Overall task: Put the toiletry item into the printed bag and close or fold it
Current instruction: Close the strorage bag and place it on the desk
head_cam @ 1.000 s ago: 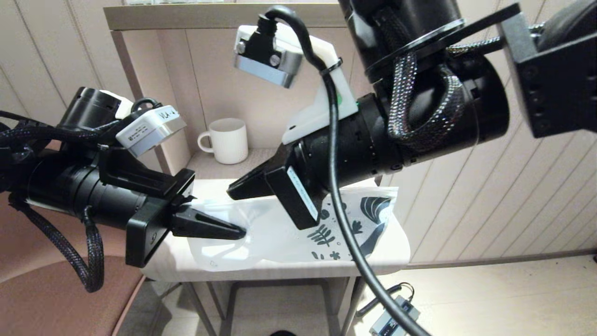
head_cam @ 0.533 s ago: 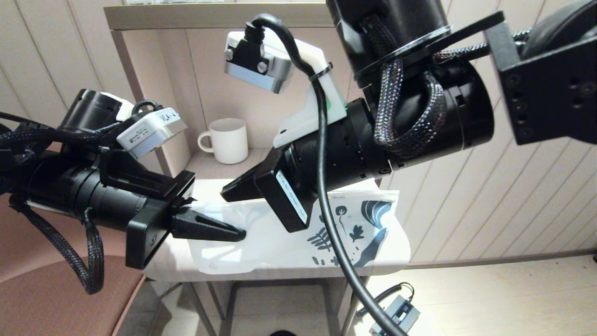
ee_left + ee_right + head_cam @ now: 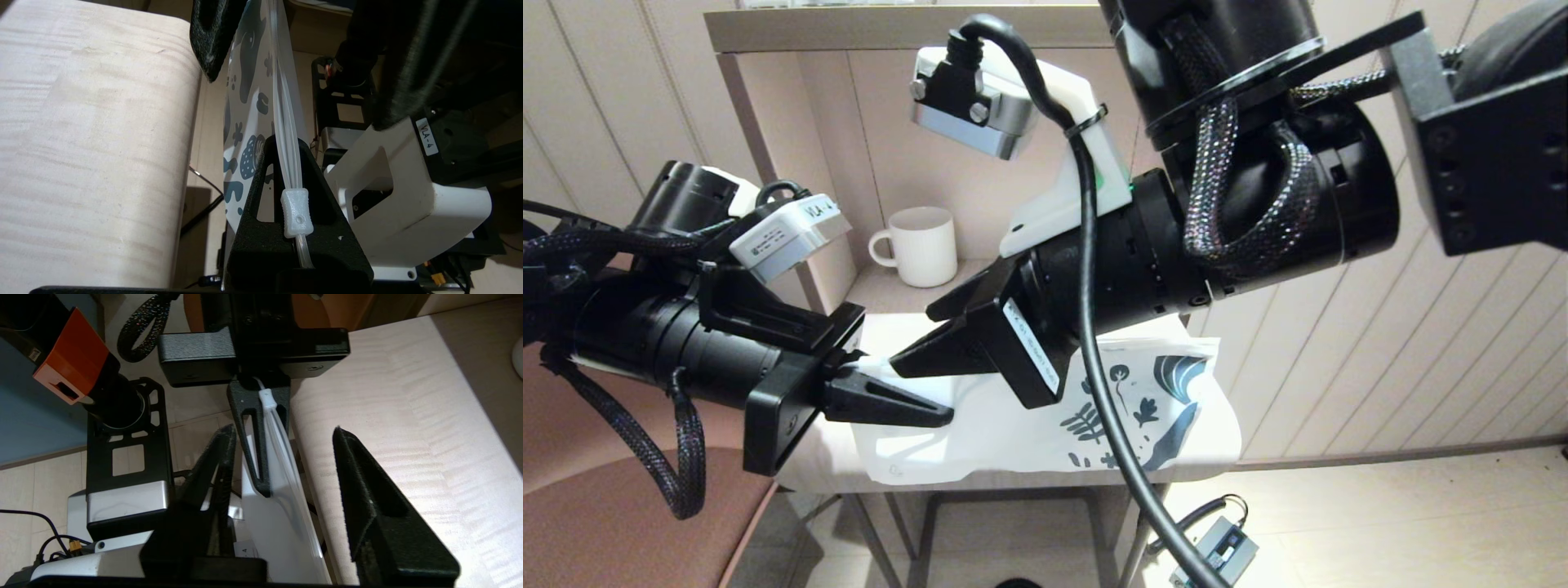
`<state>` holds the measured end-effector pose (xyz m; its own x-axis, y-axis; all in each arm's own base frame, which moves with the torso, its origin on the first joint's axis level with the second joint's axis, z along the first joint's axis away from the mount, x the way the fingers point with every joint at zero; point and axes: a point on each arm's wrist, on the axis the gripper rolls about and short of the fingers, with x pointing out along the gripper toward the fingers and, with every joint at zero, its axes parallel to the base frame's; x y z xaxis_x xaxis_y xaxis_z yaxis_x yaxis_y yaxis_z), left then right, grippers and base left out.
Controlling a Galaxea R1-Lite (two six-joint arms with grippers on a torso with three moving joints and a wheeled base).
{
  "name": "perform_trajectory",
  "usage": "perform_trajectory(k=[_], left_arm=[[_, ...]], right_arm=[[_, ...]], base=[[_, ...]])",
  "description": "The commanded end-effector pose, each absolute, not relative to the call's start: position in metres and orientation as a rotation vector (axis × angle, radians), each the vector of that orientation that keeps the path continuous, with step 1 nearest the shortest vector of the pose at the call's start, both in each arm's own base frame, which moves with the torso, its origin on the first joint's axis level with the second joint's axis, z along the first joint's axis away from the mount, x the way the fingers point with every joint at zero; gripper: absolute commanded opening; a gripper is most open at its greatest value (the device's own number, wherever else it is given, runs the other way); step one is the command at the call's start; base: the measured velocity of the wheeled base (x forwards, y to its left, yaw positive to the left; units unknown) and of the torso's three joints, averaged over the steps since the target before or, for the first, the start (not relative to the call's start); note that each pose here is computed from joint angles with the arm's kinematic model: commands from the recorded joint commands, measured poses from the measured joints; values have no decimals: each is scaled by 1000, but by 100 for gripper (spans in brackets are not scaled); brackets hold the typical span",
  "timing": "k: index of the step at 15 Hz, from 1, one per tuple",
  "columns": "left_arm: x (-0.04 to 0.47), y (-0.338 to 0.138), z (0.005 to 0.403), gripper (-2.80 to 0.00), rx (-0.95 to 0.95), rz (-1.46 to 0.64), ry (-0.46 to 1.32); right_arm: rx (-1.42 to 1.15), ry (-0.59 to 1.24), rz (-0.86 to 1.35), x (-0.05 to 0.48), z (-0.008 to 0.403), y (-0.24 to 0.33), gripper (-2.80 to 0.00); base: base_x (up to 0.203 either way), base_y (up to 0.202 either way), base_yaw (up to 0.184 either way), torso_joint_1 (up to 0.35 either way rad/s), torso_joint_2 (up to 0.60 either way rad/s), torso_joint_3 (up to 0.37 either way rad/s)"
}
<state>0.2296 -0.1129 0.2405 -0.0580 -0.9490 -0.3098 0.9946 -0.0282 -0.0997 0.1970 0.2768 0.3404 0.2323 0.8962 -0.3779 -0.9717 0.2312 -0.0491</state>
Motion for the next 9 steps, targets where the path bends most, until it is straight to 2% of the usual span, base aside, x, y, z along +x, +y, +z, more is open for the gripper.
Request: perform_trajectory(k=[1, 9], left_arm=[[229, -113, 239, -280, 171, -1606, 328], [227, -112, 240, -280, 171, -1604, 328]], right_arm=[[-306, 305, 1326, 196, 336, 283, 0], [-323, 336, 1366, 195, 319, 307, 0]], base=[[0, 0, 0, 0, 0, 0], [0, 0, 0, 0, 0, 0]])
